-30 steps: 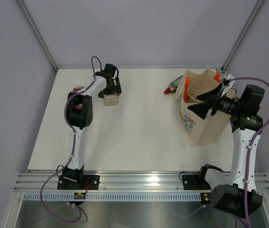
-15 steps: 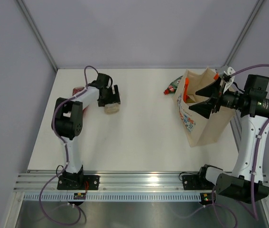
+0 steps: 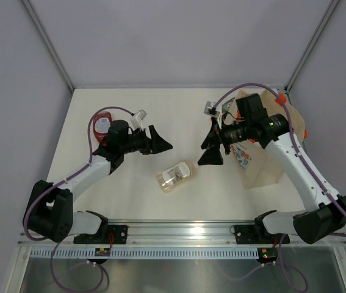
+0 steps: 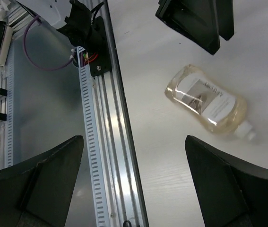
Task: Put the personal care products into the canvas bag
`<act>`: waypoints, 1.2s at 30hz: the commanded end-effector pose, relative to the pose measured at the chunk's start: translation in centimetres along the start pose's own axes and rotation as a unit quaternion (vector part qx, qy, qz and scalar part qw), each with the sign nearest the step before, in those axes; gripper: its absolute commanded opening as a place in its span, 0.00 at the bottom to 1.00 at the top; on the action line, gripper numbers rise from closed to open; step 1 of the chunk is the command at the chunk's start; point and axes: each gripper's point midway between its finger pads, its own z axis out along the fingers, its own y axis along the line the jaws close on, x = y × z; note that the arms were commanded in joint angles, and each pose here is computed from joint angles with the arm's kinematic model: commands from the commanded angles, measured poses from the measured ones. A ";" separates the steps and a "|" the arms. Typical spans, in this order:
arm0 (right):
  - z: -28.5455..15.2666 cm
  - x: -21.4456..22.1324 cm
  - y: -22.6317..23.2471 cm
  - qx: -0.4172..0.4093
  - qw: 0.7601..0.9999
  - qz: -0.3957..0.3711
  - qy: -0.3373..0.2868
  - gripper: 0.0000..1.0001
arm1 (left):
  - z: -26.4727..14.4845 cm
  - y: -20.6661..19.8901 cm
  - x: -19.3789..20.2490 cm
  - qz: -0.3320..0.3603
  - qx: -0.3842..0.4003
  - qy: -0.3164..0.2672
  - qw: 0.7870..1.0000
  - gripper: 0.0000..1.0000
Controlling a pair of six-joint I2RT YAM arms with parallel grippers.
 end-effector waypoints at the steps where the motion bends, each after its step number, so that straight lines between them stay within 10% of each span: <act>1: 3.0 -1.0 -2.4 0.031 0.999 -0.016 -0.001 1.00 | -0.9 -3.4 -0.4 0.004 0.080 -0.022 0.997 0.00; 5: 5.2 1.7 -2.3 -0.015 0.993 -0.113 0.042 0.99 | -1.3 -1.4 1.0 0.022 0.036 -0.009 0.999 0.01; 9: 6.6 8.3 -3.1 -0.051 0.923 -0.352 0.148 0.99 | -2.3 1.3 2.9 0.026 -0.036 0.029 0.999 0.09; 13: 8.8 12.0 -4.8 -0.051 0.904 -0.367 0.211 0.99 | -4.6 3.2 2.3 0.057 -0.124 0.019 0.990 0.25; 16: 11.0 13.7 -5.6 -0.022 0.906 -0.338 0.252 0.99 | -7.3 3.5 1.0 0.077 -0.180 -0.020 0.980 0.65; 17: 11.5 14.0 -6.2 0.005 0.910 -0.321 0.261 0.99 | -8.7 2.8 0.7 0.086 -0.187 -0.038 0.978 0.99; 36: 15.0 22.4 -8.4 0.160 0.875 -0.216 0.403 0.99 | -18.5 3.0 0.5 0.075 -0.302 -0.176 0.934 0.99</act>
